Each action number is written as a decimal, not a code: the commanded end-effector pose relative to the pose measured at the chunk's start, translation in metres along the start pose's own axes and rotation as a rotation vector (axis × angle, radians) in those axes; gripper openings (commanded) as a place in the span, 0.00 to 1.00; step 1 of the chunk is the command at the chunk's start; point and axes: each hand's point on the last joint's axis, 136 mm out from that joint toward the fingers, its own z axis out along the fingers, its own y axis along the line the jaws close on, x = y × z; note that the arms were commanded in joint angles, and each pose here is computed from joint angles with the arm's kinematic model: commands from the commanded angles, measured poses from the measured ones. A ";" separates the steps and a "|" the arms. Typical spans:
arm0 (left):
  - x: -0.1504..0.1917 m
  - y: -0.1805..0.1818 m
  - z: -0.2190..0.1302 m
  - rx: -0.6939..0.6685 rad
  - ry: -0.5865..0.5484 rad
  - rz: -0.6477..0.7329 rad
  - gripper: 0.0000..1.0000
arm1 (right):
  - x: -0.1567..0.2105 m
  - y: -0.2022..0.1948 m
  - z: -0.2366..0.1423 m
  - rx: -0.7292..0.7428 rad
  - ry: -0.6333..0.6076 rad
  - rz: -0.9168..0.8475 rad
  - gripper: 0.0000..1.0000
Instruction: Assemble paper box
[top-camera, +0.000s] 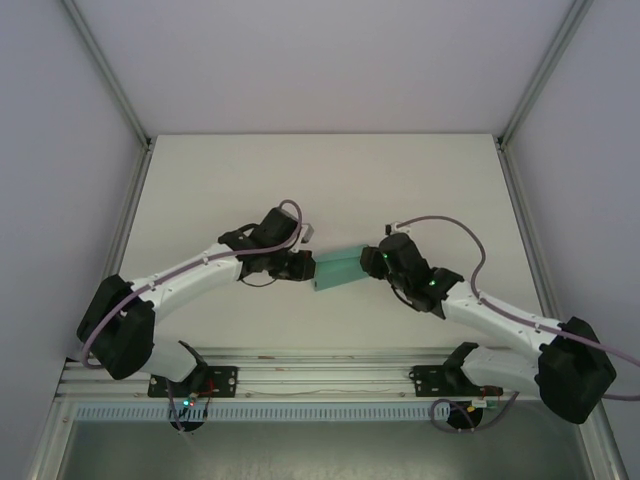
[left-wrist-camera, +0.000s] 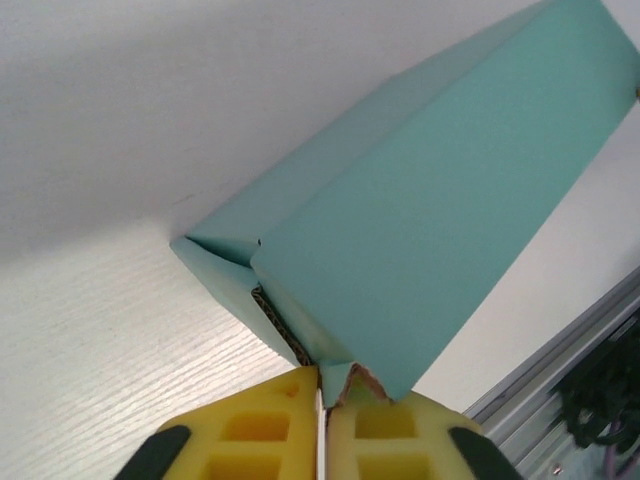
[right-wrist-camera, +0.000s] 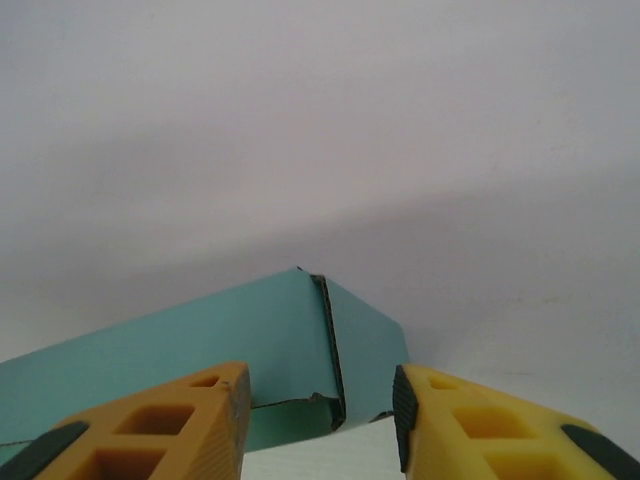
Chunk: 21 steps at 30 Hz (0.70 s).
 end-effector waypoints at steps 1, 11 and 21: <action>0.014 0.005 -0.004 -0.035 0.073 0.040 0.20 | 0.033 -0.033 0.005 0.111 0.093 0.019 0.40; -0.009 -0.016 -0.042 0.005 -0.061 0.048 0.81 | 0.039 -0.039 0.006 0.147 0.123 0.037 0.37; -0.030 0.004 -0.008 0.030 -0.085 -0.076 0.64 | 0.037 -0.042 0.007 0.162 0.109 0.051 0.36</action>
